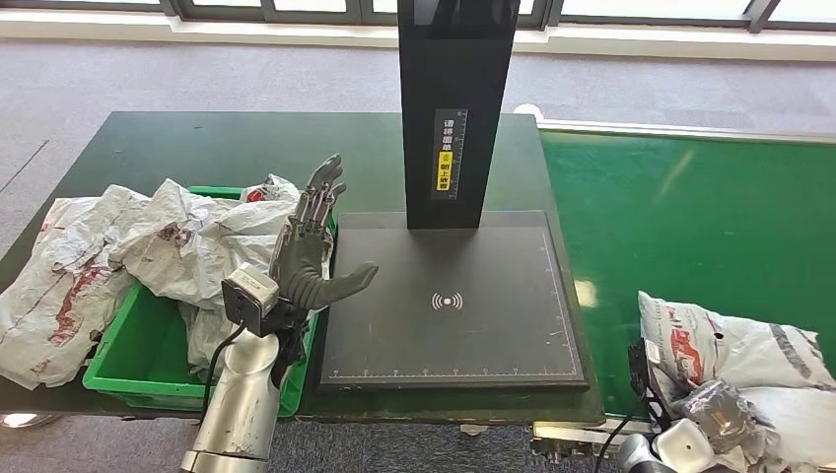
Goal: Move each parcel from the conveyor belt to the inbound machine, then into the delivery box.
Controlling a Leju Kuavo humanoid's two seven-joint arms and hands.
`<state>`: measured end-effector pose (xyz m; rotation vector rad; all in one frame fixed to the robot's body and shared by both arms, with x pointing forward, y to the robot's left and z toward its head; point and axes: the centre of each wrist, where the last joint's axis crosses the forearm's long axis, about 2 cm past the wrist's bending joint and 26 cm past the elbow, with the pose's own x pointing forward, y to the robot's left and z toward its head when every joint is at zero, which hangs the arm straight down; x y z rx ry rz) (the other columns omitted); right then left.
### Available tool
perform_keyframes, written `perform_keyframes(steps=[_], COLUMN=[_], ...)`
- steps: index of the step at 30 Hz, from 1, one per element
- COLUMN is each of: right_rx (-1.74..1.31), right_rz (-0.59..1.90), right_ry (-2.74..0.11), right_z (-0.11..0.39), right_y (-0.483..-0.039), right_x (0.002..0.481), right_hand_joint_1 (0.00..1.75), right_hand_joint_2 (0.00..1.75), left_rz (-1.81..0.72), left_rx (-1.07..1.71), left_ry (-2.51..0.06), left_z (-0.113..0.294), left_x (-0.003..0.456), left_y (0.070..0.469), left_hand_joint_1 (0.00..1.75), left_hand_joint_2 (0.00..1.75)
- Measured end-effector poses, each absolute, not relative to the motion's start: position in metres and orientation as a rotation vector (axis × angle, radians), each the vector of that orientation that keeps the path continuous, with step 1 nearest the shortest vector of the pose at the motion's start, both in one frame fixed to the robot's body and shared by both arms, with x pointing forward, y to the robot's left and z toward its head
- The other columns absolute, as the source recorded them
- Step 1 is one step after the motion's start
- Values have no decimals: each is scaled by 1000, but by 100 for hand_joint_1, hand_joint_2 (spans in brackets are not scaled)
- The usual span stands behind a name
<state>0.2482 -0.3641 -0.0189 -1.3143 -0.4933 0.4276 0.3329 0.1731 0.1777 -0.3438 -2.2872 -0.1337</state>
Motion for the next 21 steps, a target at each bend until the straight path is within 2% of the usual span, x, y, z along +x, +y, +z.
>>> perform_keyframes(steps=[9, 15, 19, 21], right_rx=[-1306, -1217, -1133, -1091], right_rz=[461, 472, 314, 197], right_ry=[-584, -1013, -1431, -1551], right_z=[-18, -4, 20, 36], right_y=[-365, -352, -325, -307], right_x=[249, 261, 287, 301], right_hand_joint_1=[175, 175, 175, 175], right_hand_joint_2=[175, 175, 175, 175], left_rz=[-140, -151, -158, -157], left_rx=[-342, -329, -344, -370], left_ry=[-2275, -2279, -2288, -2289], left_z=[175, 172, 169, 167], left_x=[333, 333, 333, 333], left_y=[172, 172, 170, 168], left_hand_joint_1=[0, 0, 0, 0], left_hand_joint_2=[175, 175, 175, 175])
